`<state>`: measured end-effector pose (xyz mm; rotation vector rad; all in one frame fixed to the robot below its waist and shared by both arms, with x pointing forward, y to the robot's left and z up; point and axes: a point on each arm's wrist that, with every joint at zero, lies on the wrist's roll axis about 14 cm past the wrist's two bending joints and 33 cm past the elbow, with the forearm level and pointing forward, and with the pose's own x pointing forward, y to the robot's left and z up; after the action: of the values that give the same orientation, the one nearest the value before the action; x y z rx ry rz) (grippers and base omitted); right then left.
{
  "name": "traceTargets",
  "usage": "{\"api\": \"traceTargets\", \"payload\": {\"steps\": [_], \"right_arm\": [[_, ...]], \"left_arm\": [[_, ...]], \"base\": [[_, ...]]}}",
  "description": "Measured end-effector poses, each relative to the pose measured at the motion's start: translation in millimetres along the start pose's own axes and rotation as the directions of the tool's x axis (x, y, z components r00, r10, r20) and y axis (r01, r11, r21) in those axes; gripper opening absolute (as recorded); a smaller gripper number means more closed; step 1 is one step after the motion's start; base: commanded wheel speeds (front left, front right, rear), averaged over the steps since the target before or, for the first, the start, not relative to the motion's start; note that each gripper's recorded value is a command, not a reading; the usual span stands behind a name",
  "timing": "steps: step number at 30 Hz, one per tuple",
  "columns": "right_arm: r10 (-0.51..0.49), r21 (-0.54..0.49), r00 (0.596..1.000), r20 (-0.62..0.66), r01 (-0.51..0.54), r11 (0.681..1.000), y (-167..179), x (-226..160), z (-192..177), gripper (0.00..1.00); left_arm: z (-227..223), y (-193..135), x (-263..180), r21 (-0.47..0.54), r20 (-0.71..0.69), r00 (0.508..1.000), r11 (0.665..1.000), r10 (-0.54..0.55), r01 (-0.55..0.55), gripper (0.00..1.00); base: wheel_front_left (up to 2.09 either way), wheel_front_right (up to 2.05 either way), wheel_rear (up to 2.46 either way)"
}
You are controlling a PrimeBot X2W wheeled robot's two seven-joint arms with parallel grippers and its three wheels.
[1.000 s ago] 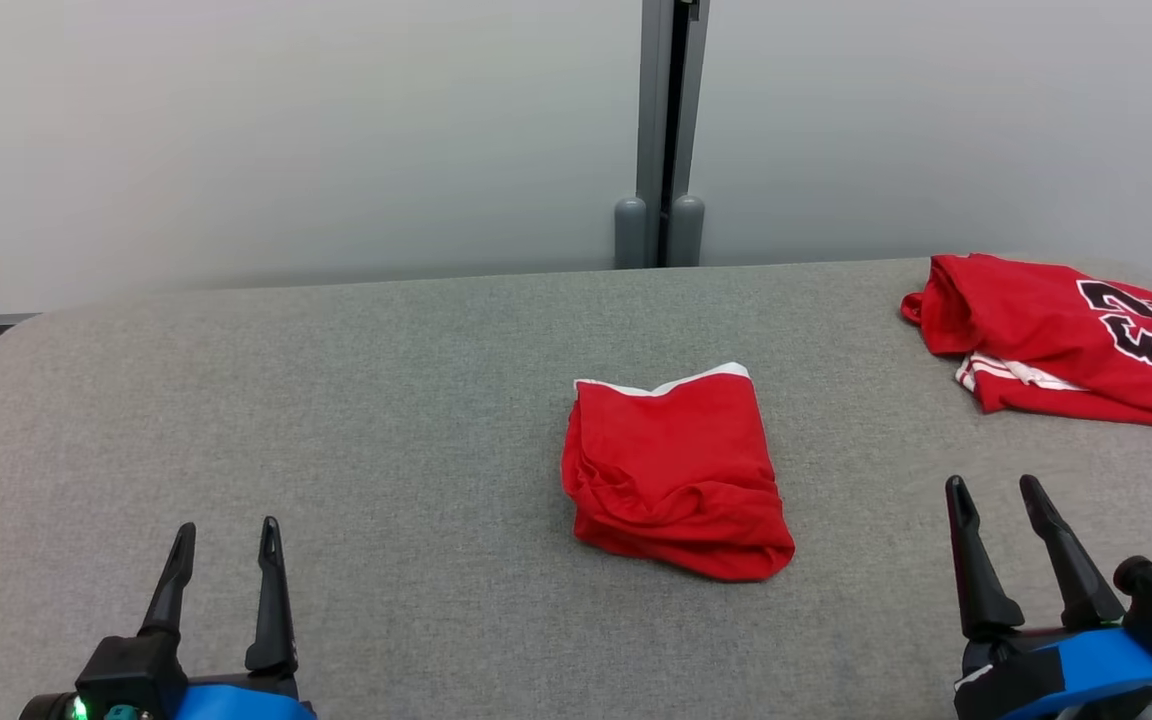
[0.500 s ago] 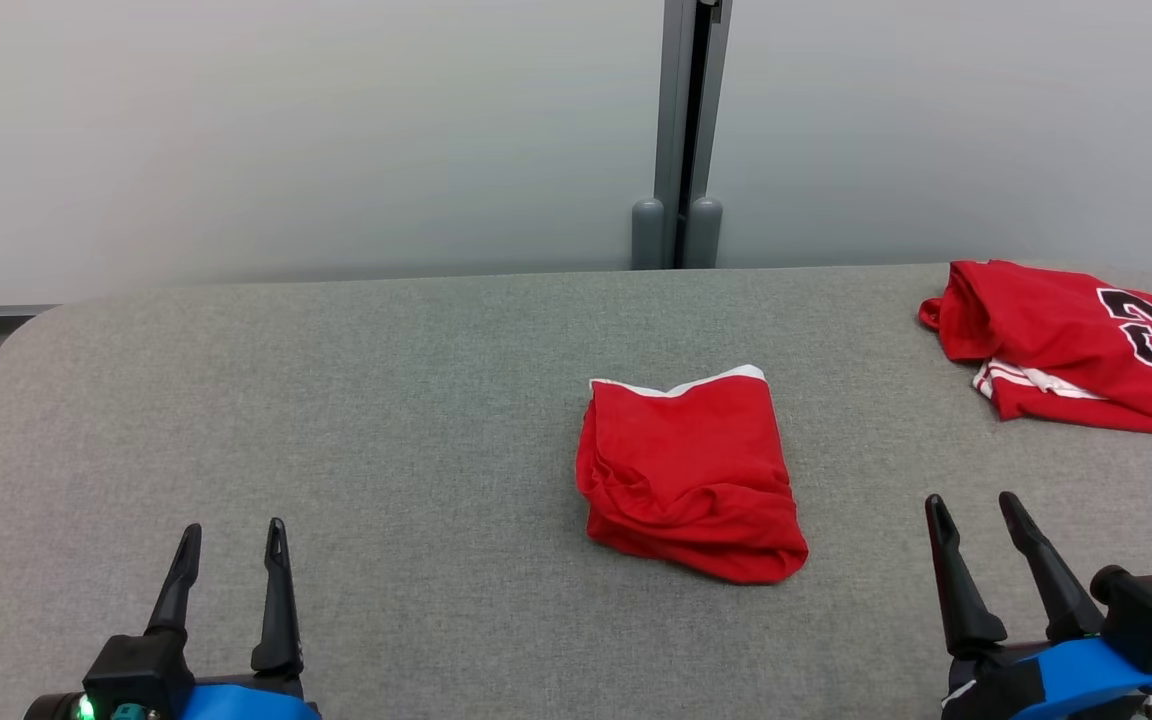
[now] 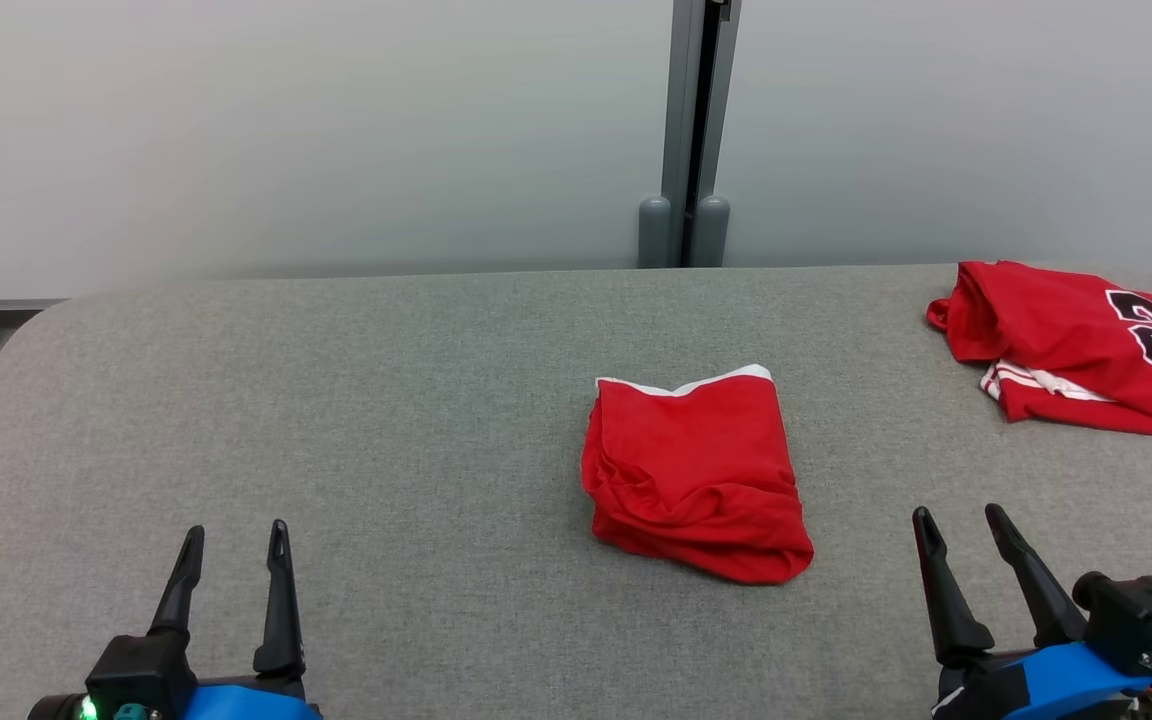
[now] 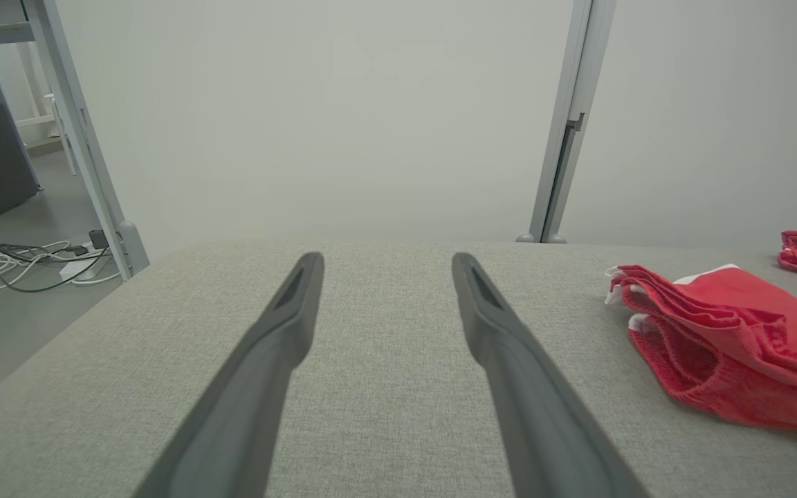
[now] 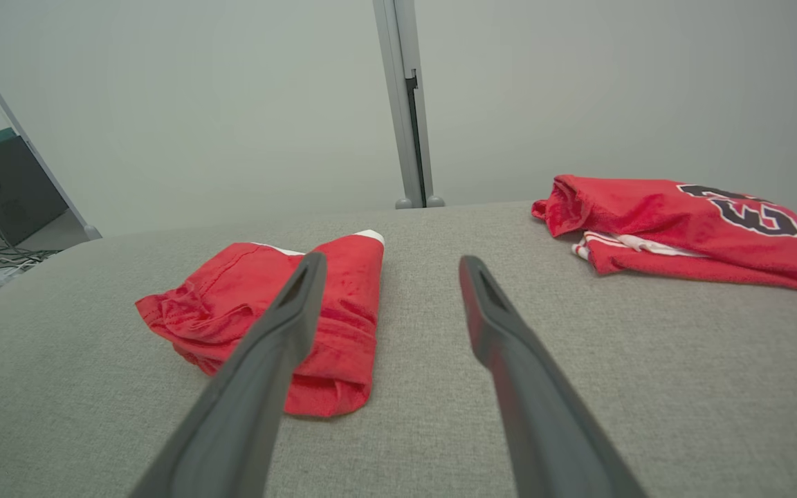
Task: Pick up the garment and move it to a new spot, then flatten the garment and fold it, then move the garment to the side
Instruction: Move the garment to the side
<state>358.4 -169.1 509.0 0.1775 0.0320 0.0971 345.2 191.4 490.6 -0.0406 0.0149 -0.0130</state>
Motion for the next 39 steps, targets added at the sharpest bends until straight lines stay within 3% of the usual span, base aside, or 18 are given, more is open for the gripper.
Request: {"api": "traceTargets", "payload": {"steps": [13, 20, 26, 31, 39], "right_arm": [[0.005, -0.014, 1.000, 0.025, -0.005, 1.000, 0.8, 10.1, 8.7, 1.00], [0.074, -0.062, 0.992, 0.101, -0.068, 0.996, 22.2, 51.8, 43.9, 1.00], [0.127, -0.087, 0.989, 0.080, -0.120, 0.989, 41.7, 93.2, 51.4, 1.00], [0.130, -0.093, 0.991, -0.011, -0.131, 0.987, 45.5, 119.7, 26.3, 1.00], [0.101, -0.077, 0.972, -0.214, -0.119, 0.990, 37.9, 130.4, -50.5, 1.00]], "left_arm": [[-0.4, 3.2, -0.6, 0.000, -0.002, 1.000, 1.000, 0.012, -0.012, 1.00], [4.1, 6.2, 7.9, -0.001, 0.010, 1.000, 1.000, 0.019, -0.019, 1.00], [3.5, 10.8, 15.0, -0.004, 0.013, 0.999, 0.999, 0.034, -0.034, 1.00], [-2.4, 18.2, 18.2, -0.011, -0.001, 0.998, 0.998, 0.060, -0.060, 1.00], [-11.8, 30.1, 23.3, -0.017, -0.019, 0.995, 0.995, 0.102, -0.102, 1.00]], "base": [[0.00, 0.00, 0.00], [0.00, 0.00, 0.00], [0.00, 0.00, 0.00], [0.00, 0.00, 0.00], [0.00, 0.00, 0.00]]}}
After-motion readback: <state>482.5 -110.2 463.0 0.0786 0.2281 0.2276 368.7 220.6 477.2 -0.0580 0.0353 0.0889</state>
